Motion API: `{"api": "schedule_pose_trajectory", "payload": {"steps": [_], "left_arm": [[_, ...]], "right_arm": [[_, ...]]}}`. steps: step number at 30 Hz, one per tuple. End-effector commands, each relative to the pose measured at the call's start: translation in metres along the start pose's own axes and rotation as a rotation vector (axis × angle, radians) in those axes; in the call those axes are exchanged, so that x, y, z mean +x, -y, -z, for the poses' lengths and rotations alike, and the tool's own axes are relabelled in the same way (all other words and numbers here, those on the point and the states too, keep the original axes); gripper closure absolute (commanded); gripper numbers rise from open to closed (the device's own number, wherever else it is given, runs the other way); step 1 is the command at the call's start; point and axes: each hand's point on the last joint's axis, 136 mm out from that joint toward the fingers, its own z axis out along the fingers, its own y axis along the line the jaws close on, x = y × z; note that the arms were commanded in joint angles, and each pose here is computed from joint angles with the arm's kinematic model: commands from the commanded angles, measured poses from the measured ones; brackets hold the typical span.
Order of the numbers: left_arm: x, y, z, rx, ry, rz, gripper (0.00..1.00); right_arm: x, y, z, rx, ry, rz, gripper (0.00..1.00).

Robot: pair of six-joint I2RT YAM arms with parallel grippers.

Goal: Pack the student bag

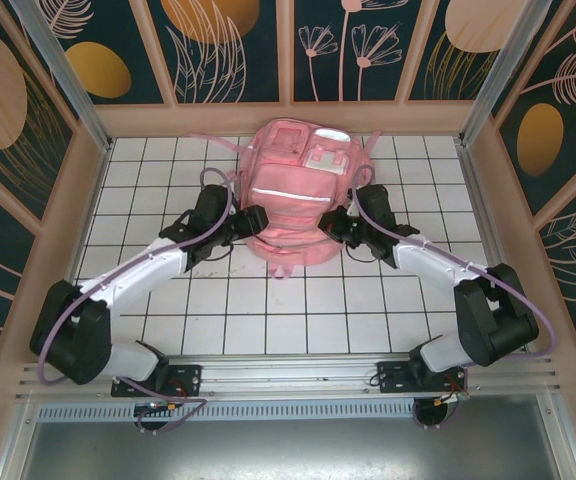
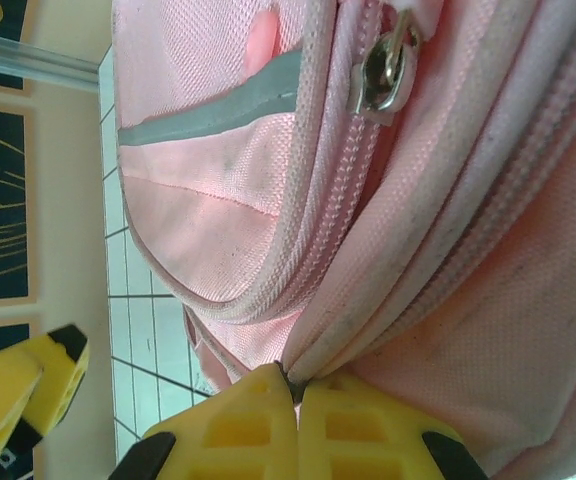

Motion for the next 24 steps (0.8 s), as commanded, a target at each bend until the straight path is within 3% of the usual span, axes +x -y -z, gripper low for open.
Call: {"api": "schedule_pose_trajectory", "payload": {"steps": [1, 6, 15, 16, 18, 19, 21, 24], "left_arm": [[0.051, -0.011, 0.004, -0.051, -0.126, -0.074, 0.45], [0.080, -0.006, 0.000, -0.021, -0.179, -0.118, 0.50], [0.075, -0.015, -0.012, -0.080, -0.141, -0.167, 0.53], [0.073, -0.015, -0.010, -0.084, -0.127, -0.164, 0.52], [0.066, -0.017, -0.006, -0.097, -0.097, -0.159, 0.52], [0.064, -0.016, -0.003, -0.099, -0.084, -0.158, 0.51], [0.060, -0.015, 0.001, -0.096, -0.068, -0.159, 0.51], [0.057, -0.013, 0.005, -0.096, -0.058, -0.162, 0.51]], "right_arm": [[-0.001, -0.044, 0.004, -0.144, -0.016, 0.035, 1.00], [0.001, -0.047, 0.000, -0.155, -0.019, 0.013, 1.00], [-0.009, -0.055, 0.010, -0.115, 0.009, 0.029, 1.00], [-0.010, -0.052, 0.010, -0.083, 0.009, 0.038, 0.94], [-0.008, -0.039, 0.014, -0.016, 0.022, 0.030, 0.69], [-0.007, -0.032, 0.017, 0.013, 0.034, 0.019, 0.62], [-0.003, -0.020, 0.023, 0.051, 0.050, -0.023, 0.55], [0.008, -0.004, 0.025, 0.113, 0.037, -0.101, 0.54]]}}
